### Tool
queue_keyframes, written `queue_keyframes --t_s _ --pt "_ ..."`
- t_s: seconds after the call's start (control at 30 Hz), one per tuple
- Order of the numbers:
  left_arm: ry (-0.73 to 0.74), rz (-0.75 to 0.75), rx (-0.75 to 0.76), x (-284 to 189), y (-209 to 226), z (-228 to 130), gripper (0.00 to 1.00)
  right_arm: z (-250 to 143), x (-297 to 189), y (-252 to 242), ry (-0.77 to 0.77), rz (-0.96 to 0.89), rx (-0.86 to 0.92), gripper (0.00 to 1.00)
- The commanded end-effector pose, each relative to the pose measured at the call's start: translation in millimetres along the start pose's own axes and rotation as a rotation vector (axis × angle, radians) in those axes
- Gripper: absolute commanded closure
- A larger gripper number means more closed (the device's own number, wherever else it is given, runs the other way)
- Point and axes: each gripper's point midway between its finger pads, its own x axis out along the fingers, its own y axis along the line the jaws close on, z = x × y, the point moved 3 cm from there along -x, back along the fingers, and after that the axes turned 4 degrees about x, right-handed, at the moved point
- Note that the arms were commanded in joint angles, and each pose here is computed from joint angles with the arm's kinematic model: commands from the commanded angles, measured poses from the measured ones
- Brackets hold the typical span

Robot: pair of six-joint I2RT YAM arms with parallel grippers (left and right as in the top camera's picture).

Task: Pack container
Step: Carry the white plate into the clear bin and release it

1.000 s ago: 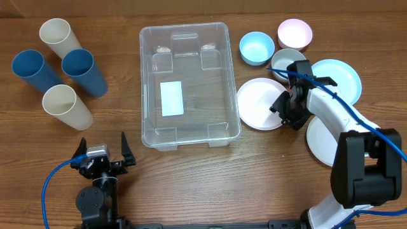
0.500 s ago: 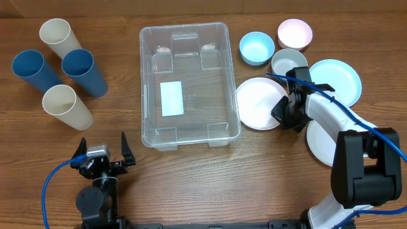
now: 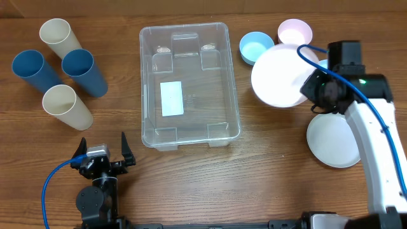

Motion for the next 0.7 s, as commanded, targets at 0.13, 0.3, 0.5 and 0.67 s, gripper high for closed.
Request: queue_keyframes --t_s 0.13,0.3,0.5,0.67 --pt "-0.001 0.006 0.013 0 1 -1 0.0 0 -87 70 -0.157 0.319 -0.191 0.96" --pt "-0.001 0.006 0.013 0 1 -1 0.0 -54 -75 151 -0.114 0.456 -0.358 0.96" --pt "-0.001 0.006 0.013 0 1 -1 0.0 -119 20 182 0.1 0.321 -0.461 0.96" --pt "-0.001 0.006 0.013 0 1 -1 0.0 -169 53 186 0.209 0.267 -0.549 0.96"
